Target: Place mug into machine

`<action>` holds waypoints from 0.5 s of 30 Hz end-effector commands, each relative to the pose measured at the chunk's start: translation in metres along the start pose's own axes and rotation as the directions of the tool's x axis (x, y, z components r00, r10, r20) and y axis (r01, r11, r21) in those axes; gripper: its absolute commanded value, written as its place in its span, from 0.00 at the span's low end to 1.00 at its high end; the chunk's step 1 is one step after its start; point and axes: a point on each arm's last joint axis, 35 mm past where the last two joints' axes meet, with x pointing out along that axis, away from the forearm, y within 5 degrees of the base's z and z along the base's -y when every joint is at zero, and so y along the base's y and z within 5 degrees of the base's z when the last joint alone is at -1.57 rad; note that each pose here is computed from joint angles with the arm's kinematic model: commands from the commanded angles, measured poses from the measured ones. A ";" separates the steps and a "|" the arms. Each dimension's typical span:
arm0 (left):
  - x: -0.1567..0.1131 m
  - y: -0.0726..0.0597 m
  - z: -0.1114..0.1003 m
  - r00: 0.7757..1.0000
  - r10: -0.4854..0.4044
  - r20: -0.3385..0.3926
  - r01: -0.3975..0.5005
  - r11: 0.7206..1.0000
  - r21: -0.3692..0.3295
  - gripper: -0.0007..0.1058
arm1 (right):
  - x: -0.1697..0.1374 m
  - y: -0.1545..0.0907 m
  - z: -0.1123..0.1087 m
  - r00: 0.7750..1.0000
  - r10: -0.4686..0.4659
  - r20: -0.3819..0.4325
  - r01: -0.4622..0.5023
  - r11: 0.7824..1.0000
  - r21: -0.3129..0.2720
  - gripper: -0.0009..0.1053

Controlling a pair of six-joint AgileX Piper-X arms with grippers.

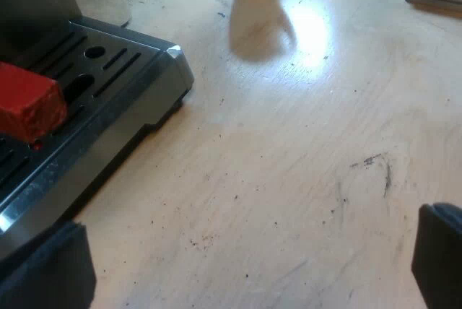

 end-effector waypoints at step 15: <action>-0.001 -0.001 0.003 1.000 -0.011 0.019 0.011 1.000 0.000 0.86 | 0.060 0.002 -0.021 0.927 -0.168 0.334 0.134 0.983 0.124 0.69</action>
